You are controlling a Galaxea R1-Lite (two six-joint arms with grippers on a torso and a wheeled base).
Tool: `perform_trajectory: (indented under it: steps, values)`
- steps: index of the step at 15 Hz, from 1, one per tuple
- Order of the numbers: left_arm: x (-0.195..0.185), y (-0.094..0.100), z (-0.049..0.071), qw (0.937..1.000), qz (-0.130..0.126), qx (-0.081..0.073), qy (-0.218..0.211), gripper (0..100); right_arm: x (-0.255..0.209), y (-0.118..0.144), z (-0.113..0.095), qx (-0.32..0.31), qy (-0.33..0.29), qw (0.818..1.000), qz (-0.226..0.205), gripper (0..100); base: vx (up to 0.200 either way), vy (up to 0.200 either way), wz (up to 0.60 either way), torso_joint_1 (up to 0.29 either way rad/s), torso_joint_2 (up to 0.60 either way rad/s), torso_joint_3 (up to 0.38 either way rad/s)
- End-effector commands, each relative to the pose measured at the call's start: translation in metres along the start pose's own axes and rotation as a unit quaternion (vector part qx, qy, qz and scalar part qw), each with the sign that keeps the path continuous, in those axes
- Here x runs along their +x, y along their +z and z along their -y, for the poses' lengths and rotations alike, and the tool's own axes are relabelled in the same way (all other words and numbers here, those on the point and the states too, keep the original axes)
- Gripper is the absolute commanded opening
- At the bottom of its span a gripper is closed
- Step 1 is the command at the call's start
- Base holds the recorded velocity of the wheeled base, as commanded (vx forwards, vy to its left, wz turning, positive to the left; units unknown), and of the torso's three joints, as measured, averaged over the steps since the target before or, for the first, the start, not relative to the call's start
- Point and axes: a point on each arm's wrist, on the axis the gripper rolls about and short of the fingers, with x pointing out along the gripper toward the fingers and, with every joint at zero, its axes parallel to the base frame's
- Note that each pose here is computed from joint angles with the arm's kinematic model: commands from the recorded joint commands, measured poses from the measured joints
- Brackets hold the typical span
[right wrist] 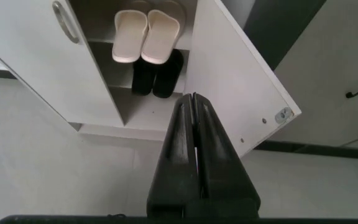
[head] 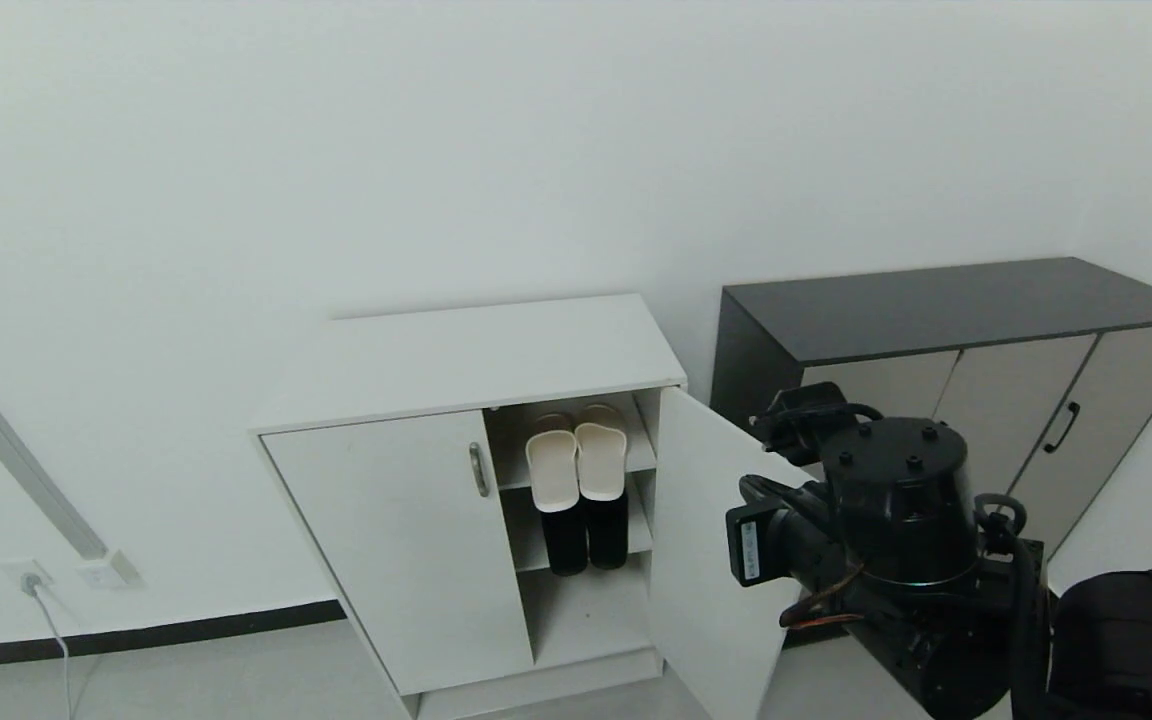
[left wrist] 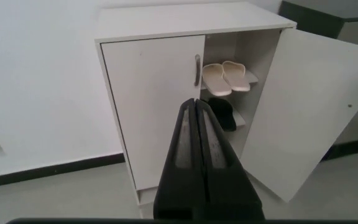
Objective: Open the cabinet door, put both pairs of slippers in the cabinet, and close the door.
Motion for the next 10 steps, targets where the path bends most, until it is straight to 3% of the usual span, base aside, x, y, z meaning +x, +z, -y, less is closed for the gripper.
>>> perform_trajectory:
  steps: [1,2,7,10]
  values:
    - [0.0,0.0,0.0,1.0,-0.001,0.0,0.0,0,0.002,-0.001,0.0,-0.001,-0.002,1.0,-0.002,0,0.0,0.0,0.0,0.0,0.0,0.0]
    - [0.0,0.0,0.0,1.0,-0.001,0.0,0.0,0,0.002,-0.001,0.0,-0.001,-0.002,1.0,-0.002,0,0.0,0.0,0.0,0.0,0.0,0.0]
    - [0.0,0.0,0.0,1.0,-0.001,0.0,0.0,0,0.007,0.003,0.008,-0.001,-0.017,1.0,0.003,0,-0.2,0.0,0.0,0.005,0.0,0.001]
    - [0.0,0.0,0.0,1.0,-0.001,0.0,-0.001,0,0.043,0.023,0.032,0.006,-0.065,0.998,0.019,0,0.0,0.0,0.0,0.0,0.0,0.0]
